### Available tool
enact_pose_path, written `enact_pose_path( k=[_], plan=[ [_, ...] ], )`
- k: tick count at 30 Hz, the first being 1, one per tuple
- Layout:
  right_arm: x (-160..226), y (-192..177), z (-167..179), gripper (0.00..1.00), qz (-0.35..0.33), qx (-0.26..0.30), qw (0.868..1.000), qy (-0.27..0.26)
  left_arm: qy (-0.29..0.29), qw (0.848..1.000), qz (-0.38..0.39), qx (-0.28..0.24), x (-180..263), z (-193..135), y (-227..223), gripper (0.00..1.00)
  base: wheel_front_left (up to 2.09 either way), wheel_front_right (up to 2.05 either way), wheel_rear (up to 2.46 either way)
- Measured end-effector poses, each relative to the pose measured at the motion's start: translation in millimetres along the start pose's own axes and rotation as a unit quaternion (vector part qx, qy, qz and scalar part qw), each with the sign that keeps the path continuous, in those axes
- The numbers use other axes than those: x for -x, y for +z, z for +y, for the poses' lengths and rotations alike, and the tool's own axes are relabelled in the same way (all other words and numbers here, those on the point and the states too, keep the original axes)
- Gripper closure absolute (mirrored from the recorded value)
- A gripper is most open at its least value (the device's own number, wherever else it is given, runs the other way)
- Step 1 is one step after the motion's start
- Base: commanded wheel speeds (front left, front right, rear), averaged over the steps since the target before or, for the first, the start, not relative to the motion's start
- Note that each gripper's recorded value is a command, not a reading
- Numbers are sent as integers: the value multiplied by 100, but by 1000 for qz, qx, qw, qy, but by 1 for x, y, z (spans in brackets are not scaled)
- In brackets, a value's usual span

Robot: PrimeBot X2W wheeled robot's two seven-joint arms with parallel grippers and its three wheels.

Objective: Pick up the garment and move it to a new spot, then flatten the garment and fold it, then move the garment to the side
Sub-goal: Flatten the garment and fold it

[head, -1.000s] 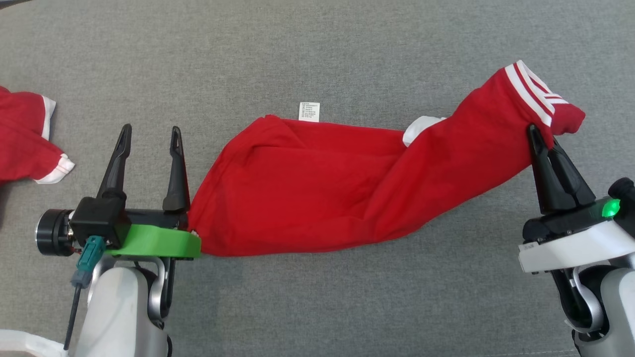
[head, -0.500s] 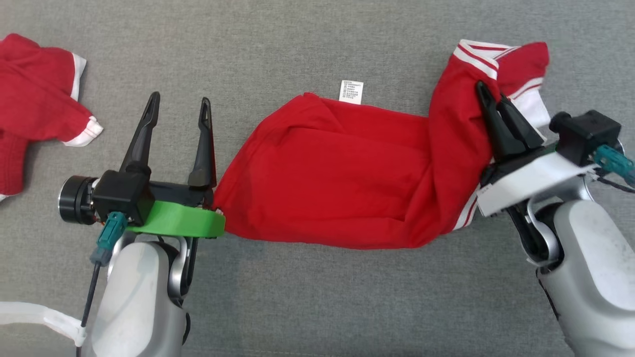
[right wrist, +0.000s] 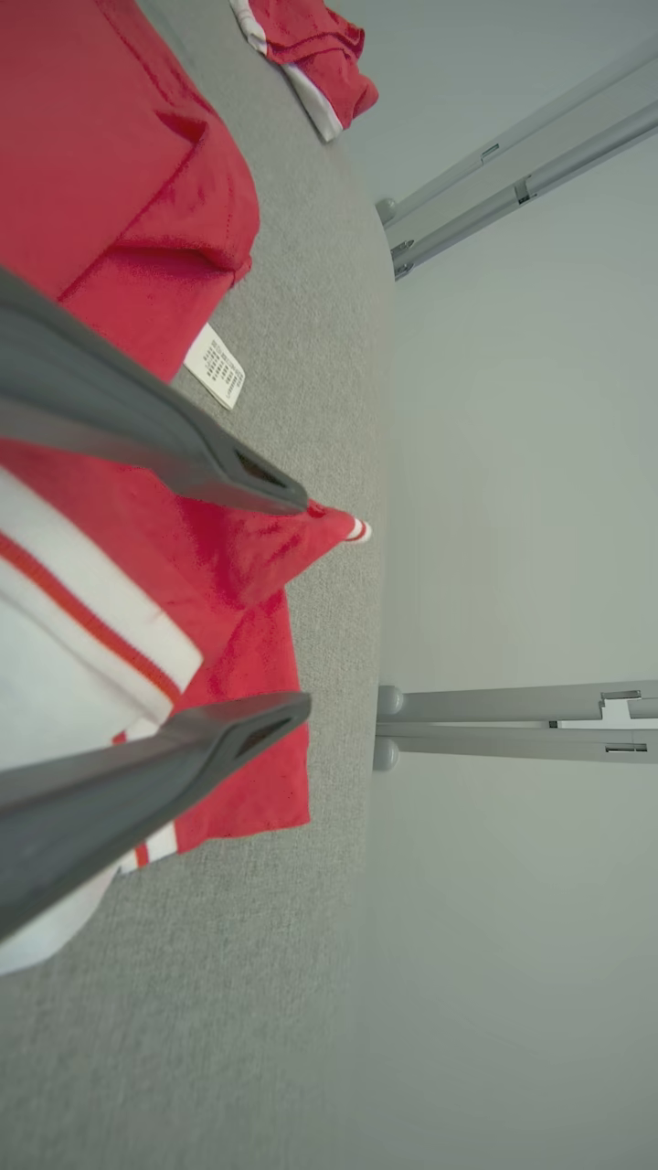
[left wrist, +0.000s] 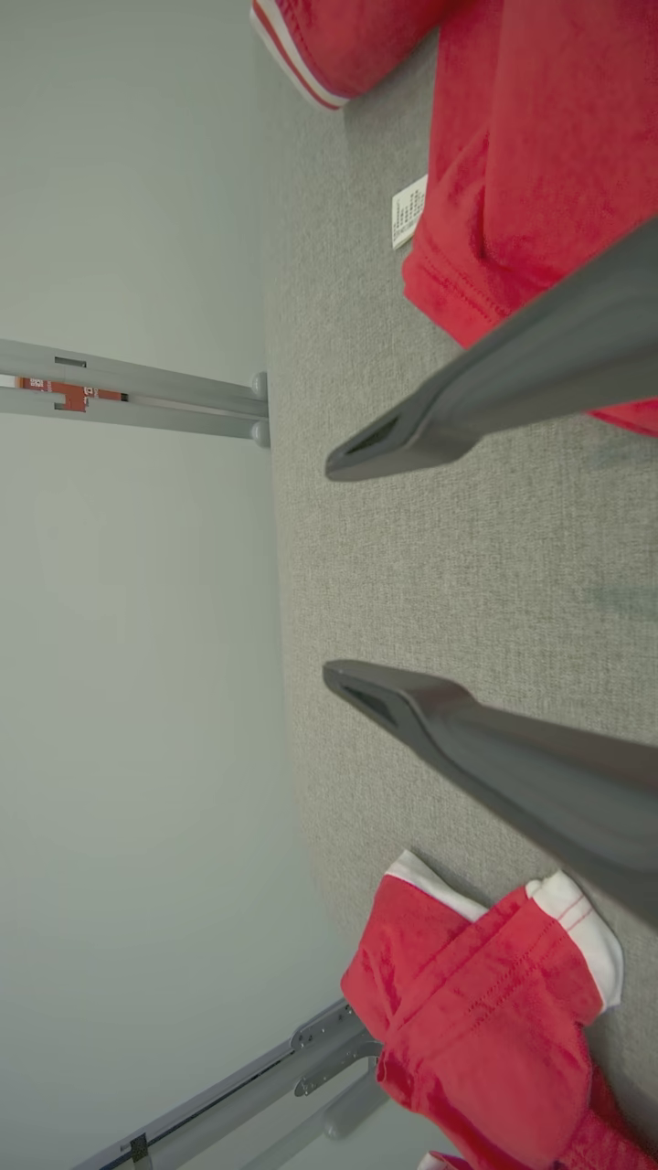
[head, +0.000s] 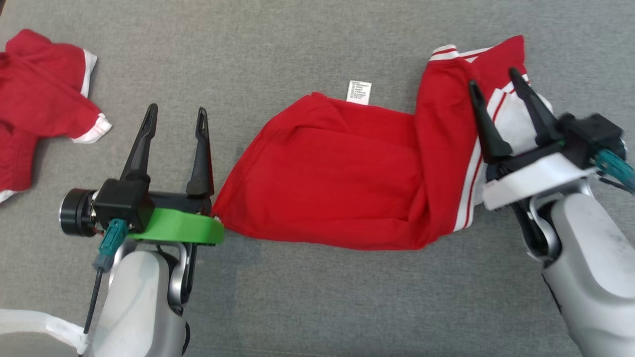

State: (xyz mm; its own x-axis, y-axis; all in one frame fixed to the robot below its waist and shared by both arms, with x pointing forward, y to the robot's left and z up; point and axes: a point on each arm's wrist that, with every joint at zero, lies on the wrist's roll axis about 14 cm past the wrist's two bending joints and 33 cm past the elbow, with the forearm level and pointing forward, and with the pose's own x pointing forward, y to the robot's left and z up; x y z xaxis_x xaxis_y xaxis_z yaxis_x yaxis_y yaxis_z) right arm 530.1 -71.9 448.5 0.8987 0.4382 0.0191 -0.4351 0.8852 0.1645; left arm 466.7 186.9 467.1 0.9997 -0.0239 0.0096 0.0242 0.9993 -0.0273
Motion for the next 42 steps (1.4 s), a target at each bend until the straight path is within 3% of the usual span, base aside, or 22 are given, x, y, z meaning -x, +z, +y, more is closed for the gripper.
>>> enact_pose_path(
  k=[7,18,33,42],
  plan=[
    [61,30,-44,0,-27,25,996,-84,-1,1000,3,0,11,-2,0,0,0,0,0],
    [136,44,-55,0,-31,27,987,-158,-15,1000,-4,1,25,-13,10,0,0,0,0],
    [140,45,-55,0,-21,30,987,-158,-23,1000,-4,0,23,-18,9,0,0,0,0],
    [99,-12,-43,0,70,15,992,-99,-33,999,-15,0,3,-22,10,0,0,0,0]
  ],
)
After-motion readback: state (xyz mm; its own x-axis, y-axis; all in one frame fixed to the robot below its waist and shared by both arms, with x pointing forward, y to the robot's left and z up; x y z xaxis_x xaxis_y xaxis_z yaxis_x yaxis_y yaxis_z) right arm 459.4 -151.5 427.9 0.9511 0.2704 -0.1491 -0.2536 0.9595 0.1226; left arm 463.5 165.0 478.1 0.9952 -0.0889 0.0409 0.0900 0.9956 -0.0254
